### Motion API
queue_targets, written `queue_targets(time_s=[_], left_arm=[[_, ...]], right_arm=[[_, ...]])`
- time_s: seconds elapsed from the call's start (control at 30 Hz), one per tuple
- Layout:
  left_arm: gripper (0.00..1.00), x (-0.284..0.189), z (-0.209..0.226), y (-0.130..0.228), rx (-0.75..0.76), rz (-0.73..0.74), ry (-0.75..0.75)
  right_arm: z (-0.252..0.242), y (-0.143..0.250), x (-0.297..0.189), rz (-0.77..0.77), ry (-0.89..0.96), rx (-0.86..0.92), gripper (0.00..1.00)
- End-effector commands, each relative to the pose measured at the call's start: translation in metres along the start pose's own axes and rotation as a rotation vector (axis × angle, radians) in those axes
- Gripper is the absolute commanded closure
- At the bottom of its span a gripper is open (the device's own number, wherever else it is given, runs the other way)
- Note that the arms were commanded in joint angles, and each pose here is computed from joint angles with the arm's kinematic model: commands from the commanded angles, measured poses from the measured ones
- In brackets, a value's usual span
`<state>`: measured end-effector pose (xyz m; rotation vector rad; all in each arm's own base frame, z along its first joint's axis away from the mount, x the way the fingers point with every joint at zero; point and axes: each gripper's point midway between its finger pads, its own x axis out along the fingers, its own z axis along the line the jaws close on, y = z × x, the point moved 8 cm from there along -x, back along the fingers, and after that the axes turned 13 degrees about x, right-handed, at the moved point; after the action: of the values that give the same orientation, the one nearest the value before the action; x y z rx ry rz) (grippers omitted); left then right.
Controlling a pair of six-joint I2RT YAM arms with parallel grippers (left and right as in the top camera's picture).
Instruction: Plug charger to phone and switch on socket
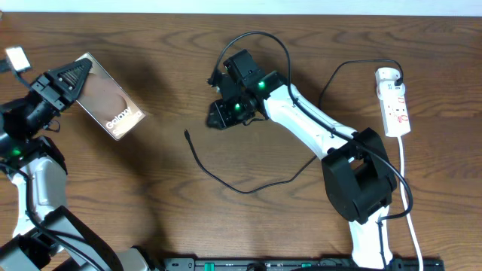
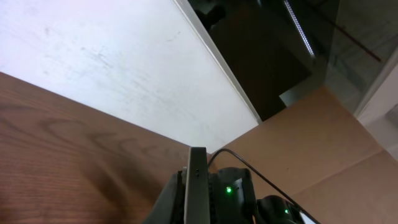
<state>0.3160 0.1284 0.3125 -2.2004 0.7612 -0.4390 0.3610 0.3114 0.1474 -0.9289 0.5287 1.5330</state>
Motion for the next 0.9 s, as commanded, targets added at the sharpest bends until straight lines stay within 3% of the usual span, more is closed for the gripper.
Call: queue_targets(time_s=[0.0,0.03,0.07,0.1,0.13,0.17,0.27,0.33,0.37,0.4,0.47,0.5,0.53,0.57,0.6,0.67,0.87], left_arm=[[0.93,-0.004,-0.003,-0.001,-0.008,0.002,0.001],[0.93,-0.004,-0.003,-0.001,-0.008,0.002,0.001],[0.93,-0.004,-0.003,-0.001,-0.008,0.001,0.000],[0.94,-0.004,-0.003,-0.001,-0.008,0.001,0.000],[0.93,-0.004,-0.003,-0.001,-0.008,0.001,0.000],[0.93,-0.004,-0.003,-0.001,-0.008,0.001,0.000],[0.93,-0.004,-0.002,-0.001,-0.007,-0.001,-0.002],[0.93,-0.007,-0.001,-0.002,-0.007,-0.008,-0.009],[0.93,-0.010,0.000,-0.003,-0.006,-0.014,-0.016],[0.93,-0.013,0.000,-0.004,-0.007,-0.019,-0.022],[0.93,-0.018,0.002,-0.006,-0.016,-0.031,-0.035],[0.93,-0.021,0.003,-0.007,-0.024,-0.037,-0.042],[0.93,-0.024,0.004,-0.008,-0.027,-0.043,-0.048],[0.93,-0.026,0.004,-0.009,-0.026,-0.047,-0.053],[0.93,-0.028,0.005,-0.010,-0.026,-0.052,-0.059],[0.93,-0.032,0.006,-0.011,-0.025,-0.060,-0.067],[0.93,-0.038,0.007,-0.013,-0.023,-0.072,-0.081]], right_arm=[[-0.009,-0.004,-0.001,-0.087,0.178,0.081,0.99],[-0.009,-0.004,0.000,-0.090,0.186,0.077,0.89],[-0.008,-0.004,0.000,-0.093,0.192,0.075,0.65],[-0.008,-0.003,0.001,-0.096,0.201,0.070,0.57],[-0.008,-0.003,0.001,-0.099,0.211,0.068,0.73],[-0.007,-0.001,0.002,-0.102,0.227,0.066,0.99],[-0.005,0.000,0.003,-0.110,0.239,0.090,0.98],[-0.004,0.001,0.005,-0.109,0.238,0.096,0.90],[-0.003,0.002,0.005,-0.109,0.237,0.094,0.83],[-0.002,0.002,0.005,-0.110,0.240,0.093,0.69],[-0.001,0.003,0.006,-0.113,0.248,0.089,0.59],[-0.001,0.003,0.007,-0.115,0.257,0.091,0.60],[-0.001,0.004,0.007,-0.121,0.271,0.105,0.70],[-0.001,0.006,0.008,-0.129,0.290,0.124,0.86],[-0.001,0.007,0.008,-0.137,0.307,0.139,0.94],[0.001,0.009,0.010,-0.143,0.325,0.150,0.99],[0.009,0.014,0.014,-0.147,0.332,0.154,0.99]])
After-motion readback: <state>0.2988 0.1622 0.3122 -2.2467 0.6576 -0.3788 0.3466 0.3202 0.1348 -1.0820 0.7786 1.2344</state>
